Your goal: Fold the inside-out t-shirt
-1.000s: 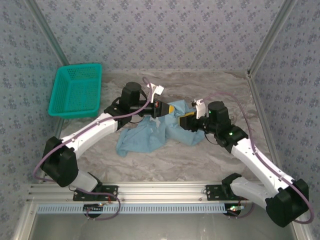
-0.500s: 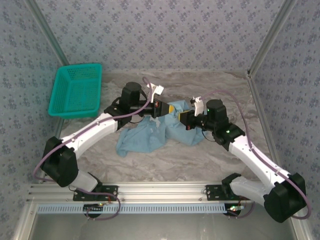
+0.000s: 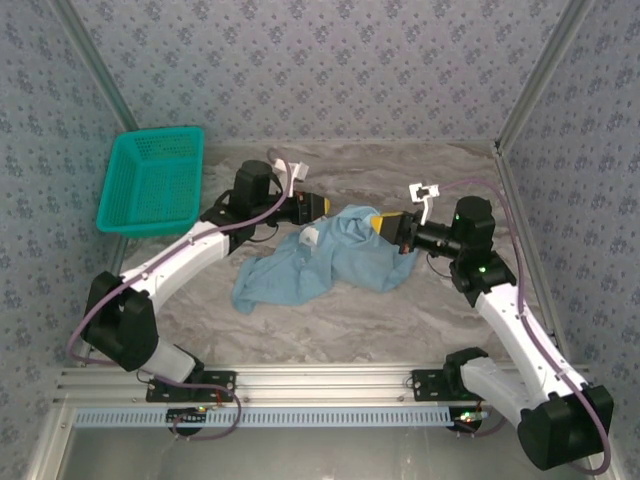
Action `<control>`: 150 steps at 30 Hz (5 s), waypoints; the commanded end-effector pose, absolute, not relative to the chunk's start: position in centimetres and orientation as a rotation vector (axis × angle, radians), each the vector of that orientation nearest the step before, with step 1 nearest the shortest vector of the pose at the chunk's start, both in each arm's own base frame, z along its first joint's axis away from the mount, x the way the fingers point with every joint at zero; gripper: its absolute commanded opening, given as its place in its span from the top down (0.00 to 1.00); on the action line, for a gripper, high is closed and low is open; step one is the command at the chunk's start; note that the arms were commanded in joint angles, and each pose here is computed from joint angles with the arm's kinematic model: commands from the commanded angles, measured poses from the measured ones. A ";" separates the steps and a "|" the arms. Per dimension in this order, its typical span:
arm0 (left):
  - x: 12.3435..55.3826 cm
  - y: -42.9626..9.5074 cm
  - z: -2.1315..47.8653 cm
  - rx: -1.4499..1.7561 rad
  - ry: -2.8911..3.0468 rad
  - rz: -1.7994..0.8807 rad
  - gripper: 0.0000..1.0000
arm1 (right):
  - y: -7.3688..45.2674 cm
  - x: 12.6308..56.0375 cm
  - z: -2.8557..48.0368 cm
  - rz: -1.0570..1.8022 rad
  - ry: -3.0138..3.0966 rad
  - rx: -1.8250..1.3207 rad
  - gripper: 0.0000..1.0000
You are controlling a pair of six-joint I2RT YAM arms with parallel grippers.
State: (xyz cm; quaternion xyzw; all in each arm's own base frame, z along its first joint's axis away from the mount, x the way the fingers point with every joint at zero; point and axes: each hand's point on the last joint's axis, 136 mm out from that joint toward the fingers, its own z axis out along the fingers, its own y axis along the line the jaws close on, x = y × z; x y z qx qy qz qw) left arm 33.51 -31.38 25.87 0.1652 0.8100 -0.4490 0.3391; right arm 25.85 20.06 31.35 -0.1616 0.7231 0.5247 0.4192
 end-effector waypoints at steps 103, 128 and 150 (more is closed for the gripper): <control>24.2 -30.4 18.8 1.022 1.889 -0.964 1.00 | 20.3 30.1 11.4 0.926 2.493 -0.179 0.53; 24.0 -29.1 17.4 0.980 1.944 -0.917 1.00 | 23.6 29.9 9.9 0.906 2.534 -0.323 0.68; 23.9 -28.9 17.8 0.976 1.935 -0.913 1.00 | 23.1 30.6 5.9 0.673 2.652 -0.448 0.52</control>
